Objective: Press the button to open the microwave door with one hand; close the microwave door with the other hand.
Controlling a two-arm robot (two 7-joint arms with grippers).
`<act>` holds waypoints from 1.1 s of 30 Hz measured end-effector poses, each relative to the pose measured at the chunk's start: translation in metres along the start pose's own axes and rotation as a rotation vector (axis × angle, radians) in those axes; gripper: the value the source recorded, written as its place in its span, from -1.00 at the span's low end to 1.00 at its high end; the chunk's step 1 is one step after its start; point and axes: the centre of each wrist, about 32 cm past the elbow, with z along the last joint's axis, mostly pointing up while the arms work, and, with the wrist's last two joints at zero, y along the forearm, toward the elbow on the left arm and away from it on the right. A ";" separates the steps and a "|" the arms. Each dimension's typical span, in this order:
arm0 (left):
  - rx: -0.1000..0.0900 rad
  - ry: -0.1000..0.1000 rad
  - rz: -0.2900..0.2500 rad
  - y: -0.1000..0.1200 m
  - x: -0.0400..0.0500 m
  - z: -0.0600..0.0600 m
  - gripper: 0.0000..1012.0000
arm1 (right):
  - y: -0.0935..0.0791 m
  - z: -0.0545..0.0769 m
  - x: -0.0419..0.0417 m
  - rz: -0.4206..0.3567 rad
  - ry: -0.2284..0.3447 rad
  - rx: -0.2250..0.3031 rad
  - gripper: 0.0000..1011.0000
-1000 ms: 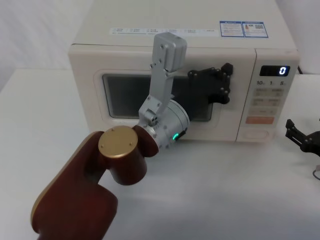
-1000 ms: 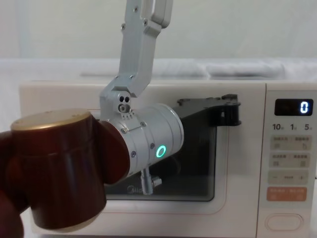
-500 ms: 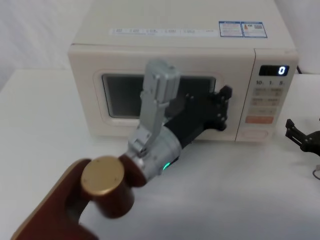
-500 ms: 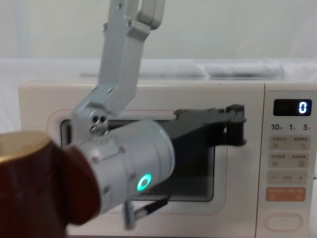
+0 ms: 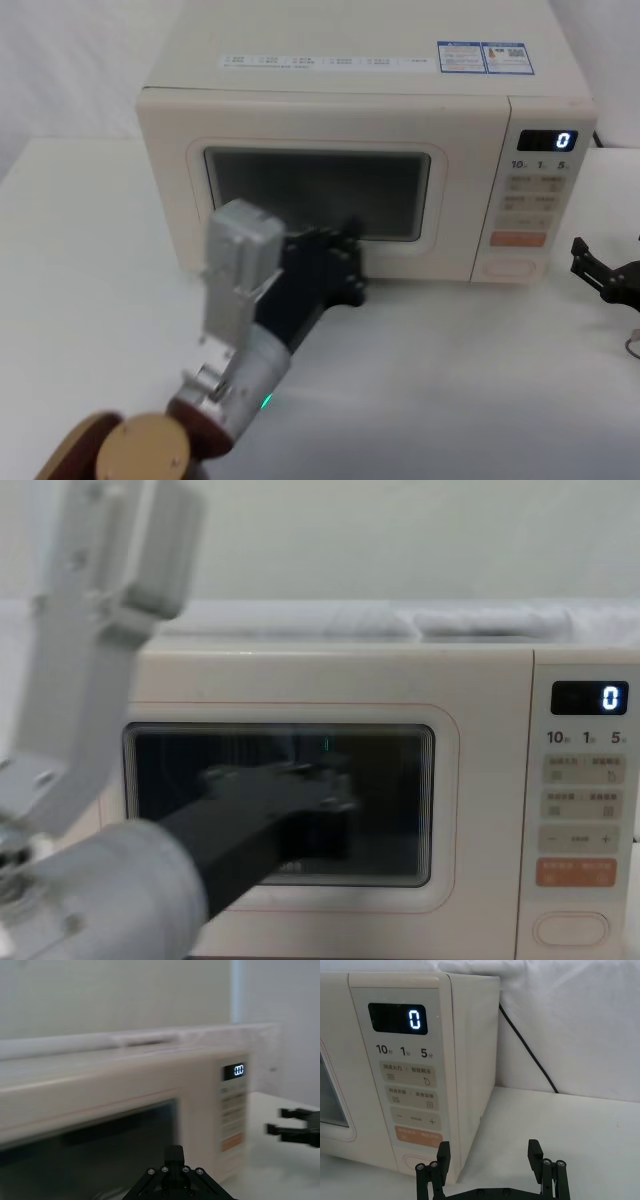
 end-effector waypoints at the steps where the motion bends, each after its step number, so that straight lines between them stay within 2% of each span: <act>1: 0.002 0.000 0.017 0.003 0.0003 -0.001 -1.00 | 0.000 0.000 0.0000 0.000 0.000 0.000 0.98; 2: 0.006 0.001 0.067 0.012 0.0018 -0.003 -1.00 | 0.000 0.000 0.0000 0.000 0.000 0.000 0.98; 3: 0.007 0.002 0.085 0.015 0.0024 -0.003 -1.00 | 0.000 0.000 0.0000 0.000 0.000 0.000 0.98; 4: 0.012 0.005 0.128 0.023 0.0042 -0.005 -1.00 | 0.000 0.000 0.0000 0.000 0.000 0.000 0.98; 5: 0.012 0.005 0.128 0.023 0.0042 -0.005 -1.00 | 0.000 0.000 0.0000 0.000 0.000 0.000 0.98; 6: 0.016 0.007 0.163 0.029 0.0056 -0.007 -1.00 | 0.000 0.000 0.0000 0.000 0.000 0.000 0.98; 9: 0.025 0.010 0.220 0.040 0.0095 -0.009 -1.00 | 0.000 0.000 0.0000 0.000 0.000 0.000 0.98; 12: 0.041 0.018 0.286 0.055 0.0157 -0.013 -1.00 | 0.000 0.000 0.0000 0.000 0.000 0.000 0.98; 15: 0.057 0.025 0.330 0.066 0.0208 -0.017 -1.00 | 0.000 0.000 0.0000 0.000 0.000 0.000 0.98; 16: 0.057 0.025 0.330 0.066 0.0208 -0.017 -1.00 | 0.000 0.000 0.0000 0.000 0.000 0.000 0.98; 17: 0.064 0.028 0.362 0.072 0.0253 -0.019 -1.00 | 0.000 0.000 0.0000 0.000 0.000 0.000 0.98; 18: 0.064 0.028 0.362 0.072 0.0253 -0.019 -1.00 | 0.000 0.000 0.0000 0.000 0.000 0.000 0.98; 21: 0.073 0.032 0.416 0.082 0.0326 -0.023 -1.00 | 0.000 0.000 0.0000 0.000 0.000 0.000 0.98; 28: 0.085 0.037 0.493 0.094 0.0460 -0.030 -1.00 | 0.000 0.000 0.0000 0.000 0.000 0.000 0.98; 32: 0.085 0.044 0.502 0.097 0.0495 -0.032 -1.00 | 0.000 0.000 0.0000 0.000 0.000 0.000 0.98; 33: 0.084 0.050 0.502 0.099 0.0509 -0.034 -1.00 | 0.000 0.000 0.0000 0.000 0.000 0.000 0.98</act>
